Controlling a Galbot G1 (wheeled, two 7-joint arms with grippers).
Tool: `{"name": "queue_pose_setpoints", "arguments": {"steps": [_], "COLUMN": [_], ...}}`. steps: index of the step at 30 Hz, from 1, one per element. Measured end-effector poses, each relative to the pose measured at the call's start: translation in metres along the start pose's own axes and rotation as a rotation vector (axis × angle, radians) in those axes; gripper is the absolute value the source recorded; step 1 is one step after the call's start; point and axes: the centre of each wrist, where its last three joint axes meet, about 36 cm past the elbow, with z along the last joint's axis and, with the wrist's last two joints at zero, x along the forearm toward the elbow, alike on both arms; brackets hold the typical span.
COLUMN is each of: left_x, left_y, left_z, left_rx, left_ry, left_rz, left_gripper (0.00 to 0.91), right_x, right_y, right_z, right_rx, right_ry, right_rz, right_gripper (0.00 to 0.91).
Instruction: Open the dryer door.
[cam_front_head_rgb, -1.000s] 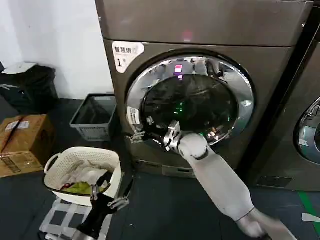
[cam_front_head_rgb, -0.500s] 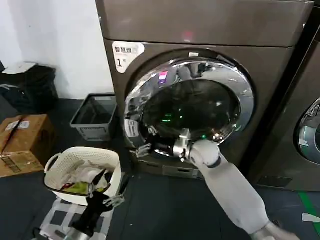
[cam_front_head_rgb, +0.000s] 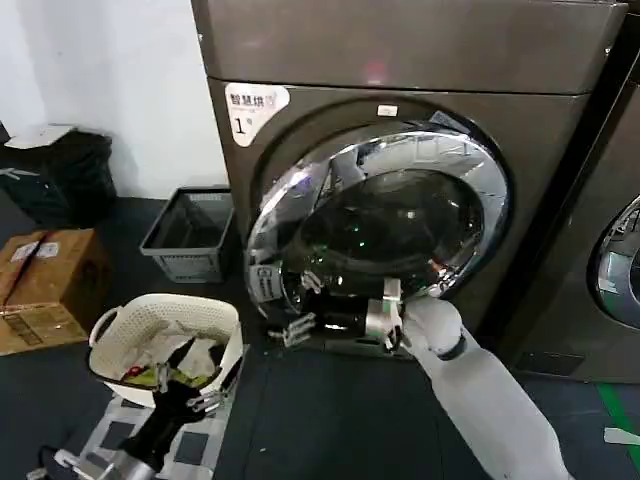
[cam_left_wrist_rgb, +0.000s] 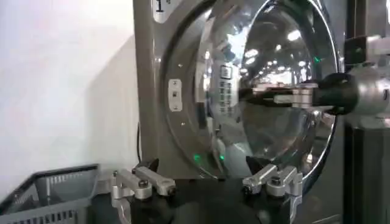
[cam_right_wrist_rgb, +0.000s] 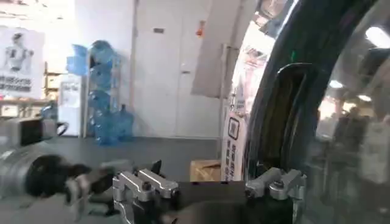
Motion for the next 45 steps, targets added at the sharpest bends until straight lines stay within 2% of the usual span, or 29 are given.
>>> {"name": "queue_pose_setpoints", "arguments": {"steps": [10,22,35,45], "left_x": [-0.003,-0.021,-0.052,-0.084], "left_y": [0.031,0.055,0.066,0.063], "left_z": [-0.015,-0.031,-0.050,-0.065], "left_rx": [-0.068,-0.040,0.063,0.099], "left_ry": [-0.011,-0.048,-0.088,-0.104], "left_rz": [0.027,0.069,0.162,0.260], "left_gripper": [0.907,0.907,0.907,0.907], "right_x": [0.019,0.042,0.067,0.086], "right_y": [0.010,0.010,0.016,0.030], "right_z": [0.005,0.010,0.008,0.000], "right_rx": [0.011,0.013,0.026,0.040], "right_ry": [-0.020,-0.010,0.018,-0.005], "right_rz": [-0.081,-0.230,-0.334,-0.328], "right_gripper": [0.907,0.907,0.907,0.907]}}
